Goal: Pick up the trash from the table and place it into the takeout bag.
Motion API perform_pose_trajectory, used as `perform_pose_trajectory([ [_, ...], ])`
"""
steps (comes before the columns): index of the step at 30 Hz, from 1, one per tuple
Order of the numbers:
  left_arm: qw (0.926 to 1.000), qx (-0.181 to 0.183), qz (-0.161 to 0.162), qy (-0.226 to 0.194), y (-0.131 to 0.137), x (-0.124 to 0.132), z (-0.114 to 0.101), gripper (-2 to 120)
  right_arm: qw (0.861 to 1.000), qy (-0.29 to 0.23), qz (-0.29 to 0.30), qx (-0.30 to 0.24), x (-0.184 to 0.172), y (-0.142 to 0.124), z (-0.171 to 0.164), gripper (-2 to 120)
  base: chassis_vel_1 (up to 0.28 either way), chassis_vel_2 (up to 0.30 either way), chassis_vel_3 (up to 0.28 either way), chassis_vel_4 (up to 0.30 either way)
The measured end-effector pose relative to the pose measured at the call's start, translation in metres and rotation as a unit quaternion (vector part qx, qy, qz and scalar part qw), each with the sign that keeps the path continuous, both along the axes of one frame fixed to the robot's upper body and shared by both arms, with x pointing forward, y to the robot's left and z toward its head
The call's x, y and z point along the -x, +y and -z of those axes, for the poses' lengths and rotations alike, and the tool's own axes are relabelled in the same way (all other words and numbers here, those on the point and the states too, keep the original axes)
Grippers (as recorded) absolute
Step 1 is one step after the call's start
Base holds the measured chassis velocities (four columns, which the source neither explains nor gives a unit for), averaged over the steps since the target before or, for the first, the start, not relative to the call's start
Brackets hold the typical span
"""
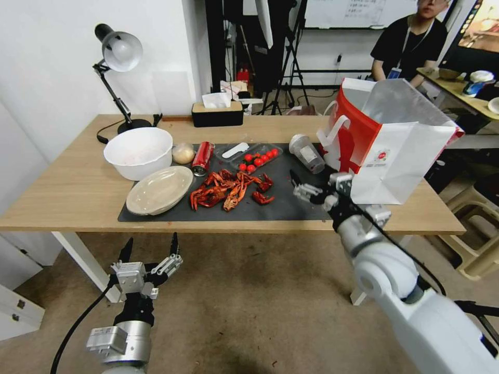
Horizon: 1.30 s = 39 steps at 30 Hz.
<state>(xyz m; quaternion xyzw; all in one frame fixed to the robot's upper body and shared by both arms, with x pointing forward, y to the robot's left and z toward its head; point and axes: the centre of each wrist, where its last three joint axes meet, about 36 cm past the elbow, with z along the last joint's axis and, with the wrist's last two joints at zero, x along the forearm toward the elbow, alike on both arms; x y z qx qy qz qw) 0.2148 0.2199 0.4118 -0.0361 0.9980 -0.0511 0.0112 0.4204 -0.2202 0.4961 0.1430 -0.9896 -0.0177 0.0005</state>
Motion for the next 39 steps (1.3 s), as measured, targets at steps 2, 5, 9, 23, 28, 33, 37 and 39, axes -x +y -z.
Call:
perform_pose_trajectory([
  [2,1.0,0.0,0.0,0.001,0.0,0.0,0.0,100,1.0,0.001,0.005,0.005,-0.016,0.003,-0.004,100,0.0,0.0,0.0,0.0],
  [5,1.0,-0.002,0.0,0.001,0.001,-0.001,0.001,100,1.0,0.0,0.007,0.011,-0.036,0.009,-0.012,100,0.0,0.0,0.0,0.0],
  [9,1.0,-0.003,-0.001,0.002,0.002,-0.001,0.001,100,1.0,0.012,0.01,0.024,-0.056,0.018,-0.024,100,0.0,0.0,0.0,0.0],
  [23,1.0,-0.002,-0.002,0.003,0.002,-0.001,0.002,100,0.994,0.074,0.035,0.077,-0.097,0.031,-0.04,100,0.0,0.0,0.0,0.0],
  [28,1.0,-0.002,-0.002,0.004,0.003,-0.001,0.002,100,0.99,0.103,0.037,0.085,-0.111,0.026,-0.041,100,0.0,0.0,0.0,0.0],
  [33,1.0,-0.003,-0.003,0.003,0.003,-0.001,0.001,100,0.986,0.133,0.029,0.093,-0.127,0.018,-0.042,100,0.0,0.0,0.0,0.0],
  [37,1.0,-0.003,-0.003,0.004,0.004,0.0,0.001,100,0.984,0.149,0.028,0.097,-0.14,0.014,-0.045,100,0.0,0.0,0.0,0.0],
  [39,1.0,-0.003,-0.004,0.003,0.004,0.001,0.001,100,0.983,0.155,0.029,0.098,-0.149,0.013,-0.045,100,0.0,0.0,0.0,0.0],
])
